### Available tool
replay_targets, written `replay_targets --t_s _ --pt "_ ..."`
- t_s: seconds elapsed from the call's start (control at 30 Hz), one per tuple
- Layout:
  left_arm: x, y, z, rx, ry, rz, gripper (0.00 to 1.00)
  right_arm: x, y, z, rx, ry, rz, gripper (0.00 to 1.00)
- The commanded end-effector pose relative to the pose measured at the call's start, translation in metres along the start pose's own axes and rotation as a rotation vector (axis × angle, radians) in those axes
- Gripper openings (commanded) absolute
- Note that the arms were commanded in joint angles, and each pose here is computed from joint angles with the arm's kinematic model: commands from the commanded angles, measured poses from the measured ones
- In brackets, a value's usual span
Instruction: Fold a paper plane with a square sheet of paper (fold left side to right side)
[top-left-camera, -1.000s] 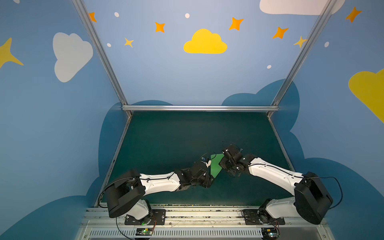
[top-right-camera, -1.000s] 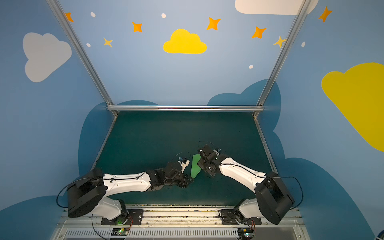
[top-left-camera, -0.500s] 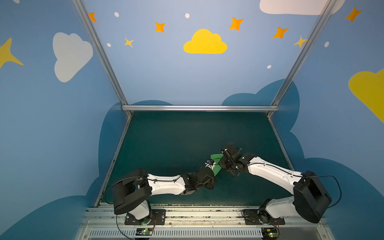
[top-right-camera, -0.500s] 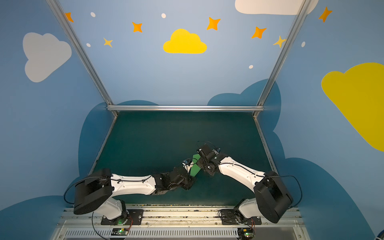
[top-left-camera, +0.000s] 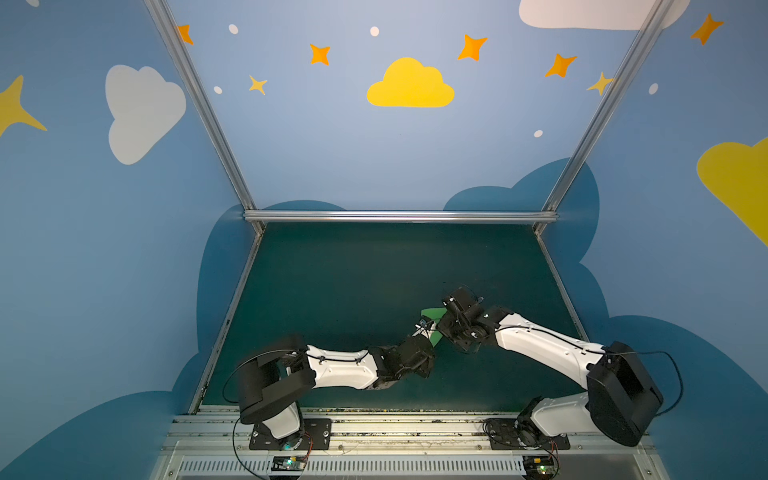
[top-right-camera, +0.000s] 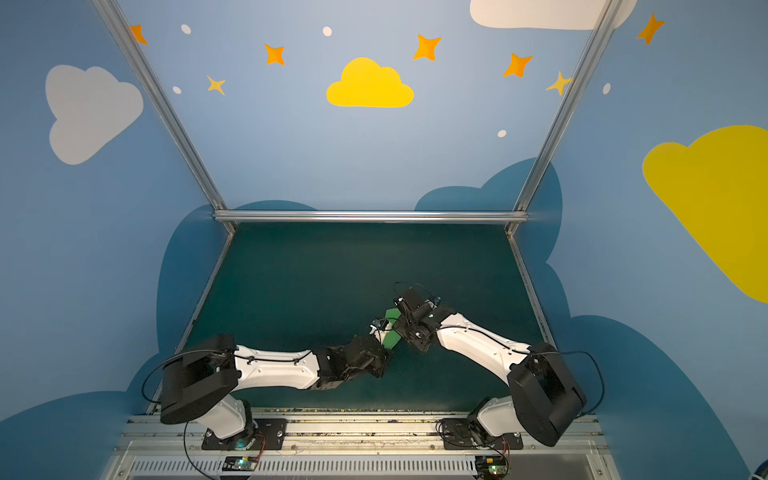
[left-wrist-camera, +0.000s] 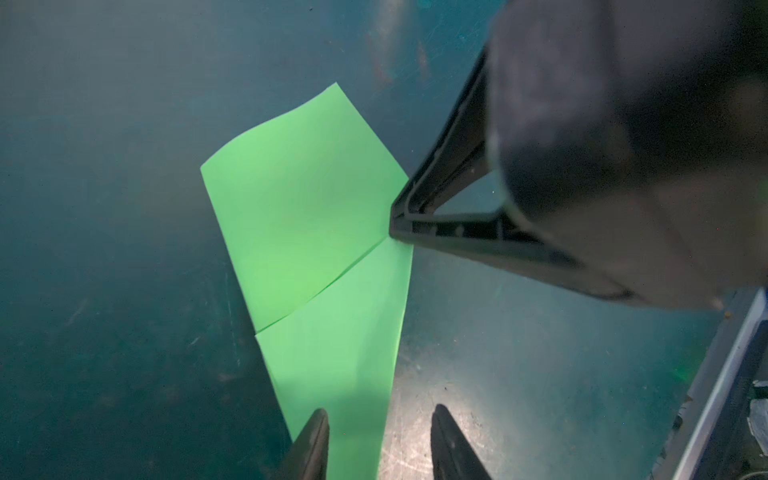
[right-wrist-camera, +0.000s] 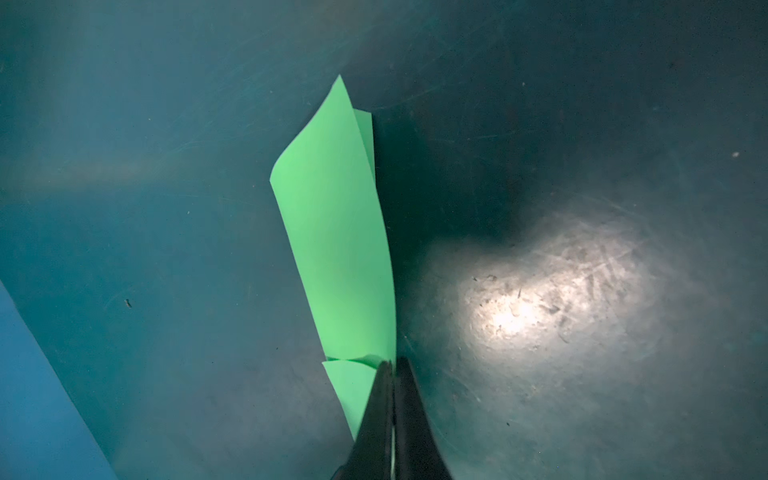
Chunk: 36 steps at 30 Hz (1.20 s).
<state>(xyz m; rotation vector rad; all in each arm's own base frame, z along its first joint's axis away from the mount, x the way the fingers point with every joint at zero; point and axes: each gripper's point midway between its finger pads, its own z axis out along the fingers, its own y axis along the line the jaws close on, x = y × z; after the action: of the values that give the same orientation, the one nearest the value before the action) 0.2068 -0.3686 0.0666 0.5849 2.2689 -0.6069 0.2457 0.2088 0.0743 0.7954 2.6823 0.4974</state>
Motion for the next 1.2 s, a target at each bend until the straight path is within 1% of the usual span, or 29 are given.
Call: replay_targets --t_s 0.0,0.2,0.37,0.57,0.6,0.67,0.73,0.83,0.97,1.17 --pt "-0.009 -0.004 0.004 0.001 -0.030 0.010 0.42 0.001 0.004 -0.002 -0.003 0.008 0.010 0.00" --pt "-0.006 -0.002 0.009 -0.017 -0.025 0.011 0.39 0.001 0.005 -0.003 -0.009 0.013 0.014 0.00" --pt "-0.005 0.000 0.013 -0.036 -0.018 0.014 0.32 0.001 0.006 -0.004 -0.015 0.018 0.017 0.00" --pt "-0.005 0.002 0.016 -0.051 -0.016 0.020 0.27 0.002 0.007 -0.004 -0.022 0.027 0.025 0.00" --pt "-0.004 0.002 0.016 -0.054 -0.015 0.022 0.28 0.003 0.007 -0.004 -0.022 0.027 0.025 0.00" --pt "-0.004 0.003 0.017 -0.054 -0.012 0.022 0.38 0.003 0.008 -0.004 -0.025 0.028 0.027 0.00" --pt "-0.003 0.003 0.017 -0.058 -0.010 0.022 0.44 0.003 0.009 -0.005 -0.032 0.030 0.028 0.00" --pt "-0.001 0.005 0.019 -0.067 -0.003 0.027 0.45 0.003 0.011 -0.005 -0.036 0.032 0.027 0.00" --pt "0.004 0.007 0.023 -0.079 0.012 0.032 0.39 0.003 0.011 -0.006 -0.038 0.034 0.031 0.00" --pt "0.005 0.009 0.026 -0.087 0.016 0.039 0.24 0.004 0.010 -0.007 -0.041 0.037 0.038 0.00"
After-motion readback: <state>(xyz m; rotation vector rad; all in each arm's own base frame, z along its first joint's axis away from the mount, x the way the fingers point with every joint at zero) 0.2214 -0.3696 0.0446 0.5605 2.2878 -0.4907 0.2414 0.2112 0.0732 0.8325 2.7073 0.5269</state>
